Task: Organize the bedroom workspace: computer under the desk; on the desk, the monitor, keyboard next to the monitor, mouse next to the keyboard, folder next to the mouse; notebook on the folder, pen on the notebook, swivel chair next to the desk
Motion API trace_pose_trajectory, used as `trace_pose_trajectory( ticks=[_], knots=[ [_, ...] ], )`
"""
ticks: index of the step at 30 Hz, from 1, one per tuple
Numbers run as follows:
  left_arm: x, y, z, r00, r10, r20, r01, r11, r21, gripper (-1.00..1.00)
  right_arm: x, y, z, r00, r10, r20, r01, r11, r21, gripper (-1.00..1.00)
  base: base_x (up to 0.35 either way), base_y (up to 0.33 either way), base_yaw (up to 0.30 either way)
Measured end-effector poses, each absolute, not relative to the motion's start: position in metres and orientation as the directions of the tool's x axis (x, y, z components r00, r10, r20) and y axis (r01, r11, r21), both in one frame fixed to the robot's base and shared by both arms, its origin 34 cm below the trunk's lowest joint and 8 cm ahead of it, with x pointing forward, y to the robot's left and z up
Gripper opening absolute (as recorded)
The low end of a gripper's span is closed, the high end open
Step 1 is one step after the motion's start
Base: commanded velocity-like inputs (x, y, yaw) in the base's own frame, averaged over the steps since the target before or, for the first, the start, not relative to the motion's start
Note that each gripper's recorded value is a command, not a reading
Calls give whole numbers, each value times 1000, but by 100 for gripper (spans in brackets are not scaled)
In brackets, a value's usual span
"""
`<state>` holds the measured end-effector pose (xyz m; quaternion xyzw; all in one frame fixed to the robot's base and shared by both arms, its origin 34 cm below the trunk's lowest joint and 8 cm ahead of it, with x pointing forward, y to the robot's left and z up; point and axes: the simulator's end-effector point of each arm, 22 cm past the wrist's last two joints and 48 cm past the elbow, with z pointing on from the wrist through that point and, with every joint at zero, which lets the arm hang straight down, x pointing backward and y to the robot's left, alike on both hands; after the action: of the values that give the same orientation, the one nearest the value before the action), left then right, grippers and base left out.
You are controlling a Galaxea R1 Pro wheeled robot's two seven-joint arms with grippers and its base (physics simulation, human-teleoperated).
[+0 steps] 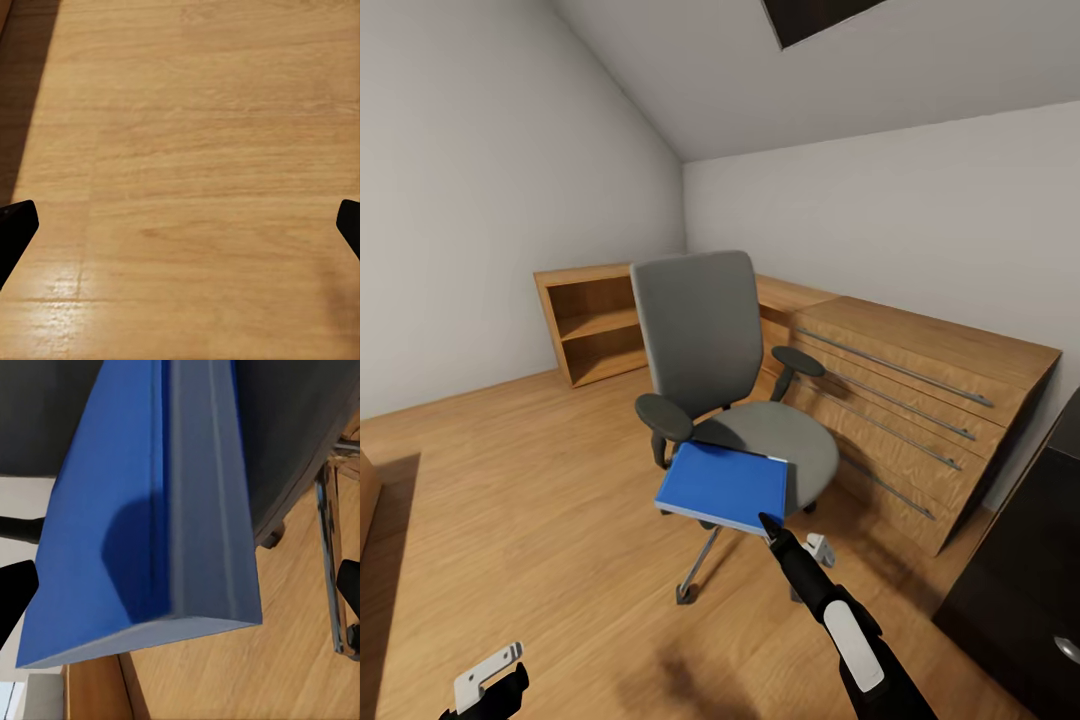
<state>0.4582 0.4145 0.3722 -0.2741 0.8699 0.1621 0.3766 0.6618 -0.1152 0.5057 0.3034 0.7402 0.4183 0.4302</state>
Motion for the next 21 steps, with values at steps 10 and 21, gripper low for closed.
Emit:
trace_pose_trajectory(
  ticks=[10, 21],
  knots=[
    [458, 414, 372, -567, -355, -743, -599, 797, 76, 100, 661, -115, 505, -447, 808, -384, 88, 467, 880, 100, 4, 4, 0],
    [458, 414, 372, -568, -356, -742, -599, 797, 77, 100, 661, -115, 505, -447, 808, -384, 89, 467, 880, 100, 24, 15, 0]
  ],
)
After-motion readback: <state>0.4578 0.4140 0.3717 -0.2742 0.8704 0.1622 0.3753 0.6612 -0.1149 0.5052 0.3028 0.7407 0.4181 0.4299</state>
